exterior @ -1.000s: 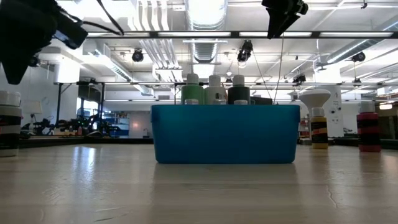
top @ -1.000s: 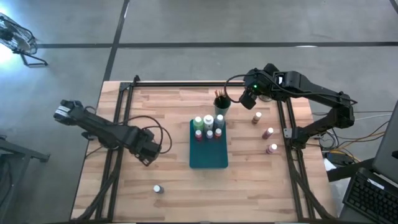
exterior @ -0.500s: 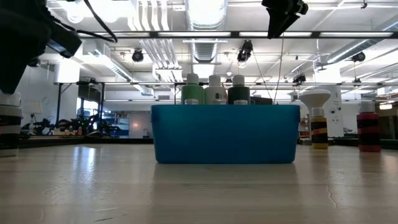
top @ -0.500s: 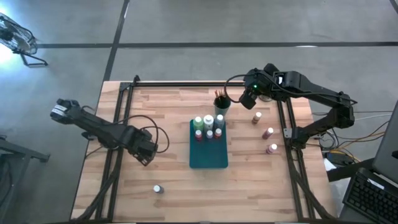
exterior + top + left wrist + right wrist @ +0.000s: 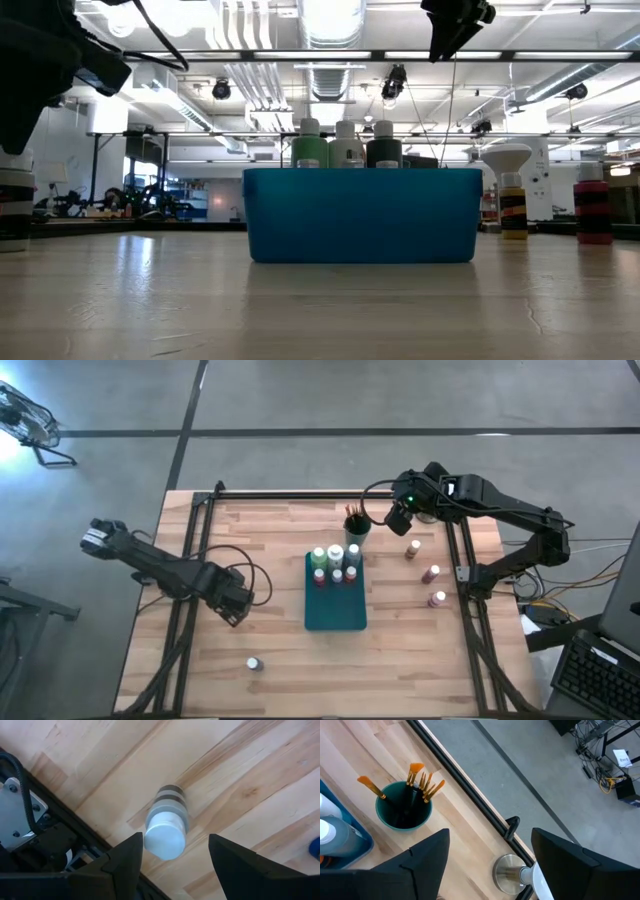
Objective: Pick & Place Paint Supplies
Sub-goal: Put the small gray paint bottle into the blue bin
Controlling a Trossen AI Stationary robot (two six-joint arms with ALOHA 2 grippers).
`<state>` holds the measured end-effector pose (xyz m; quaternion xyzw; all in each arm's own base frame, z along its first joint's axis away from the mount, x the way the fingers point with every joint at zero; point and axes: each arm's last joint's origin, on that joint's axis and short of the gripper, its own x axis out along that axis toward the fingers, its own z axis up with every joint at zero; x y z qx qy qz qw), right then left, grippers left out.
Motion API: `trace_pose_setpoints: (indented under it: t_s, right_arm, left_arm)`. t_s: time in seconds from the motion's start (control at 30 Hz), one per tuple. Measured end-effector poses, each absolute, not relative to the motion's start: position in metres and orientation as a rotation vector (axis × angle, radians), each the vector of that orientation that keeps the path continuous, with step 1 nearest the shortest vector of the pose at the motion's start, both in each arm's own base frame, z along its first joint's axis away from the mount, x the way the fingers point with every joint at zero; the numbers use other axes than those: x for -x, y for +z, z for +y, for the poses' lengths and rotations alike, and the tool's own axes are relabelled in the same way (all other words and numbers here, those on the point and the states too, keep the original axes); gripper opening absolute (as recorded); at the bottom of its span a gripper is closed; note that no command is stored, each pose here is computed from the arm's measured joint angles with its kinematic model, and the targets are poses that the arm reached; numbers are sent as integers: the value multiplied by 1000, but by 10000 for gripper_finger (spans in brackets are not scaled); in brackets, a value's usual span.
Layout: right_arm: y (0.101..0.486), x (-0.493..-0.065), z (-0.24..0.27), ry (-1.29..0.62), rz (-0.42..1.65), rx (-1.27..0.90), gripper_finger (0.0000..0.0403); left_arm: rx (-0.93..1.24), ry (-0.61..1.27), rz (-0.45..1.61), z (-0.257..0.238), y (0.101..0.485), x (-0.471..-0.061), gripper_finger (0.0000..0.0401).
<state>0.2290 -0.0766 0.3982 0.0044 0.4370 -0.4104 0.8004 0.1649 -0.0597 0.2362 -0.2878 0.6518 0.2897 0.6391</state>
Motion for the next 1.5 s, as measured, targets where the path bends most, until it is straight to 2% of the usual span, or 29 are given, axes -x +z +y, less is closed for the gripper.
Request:
trace_pose_setpoints:
  t_s: [0.9, 1.5]
  right_arm:
    - [398, -229, -77, -880, 937, -10, 361]
    - [398, -229, -77, -880, 937, -9, 318]
  left_arm:
    - [656, 666, 1486, -57, 224, -165, 224]
    - [659, 681, 1481, -54, 223, -165, 161]
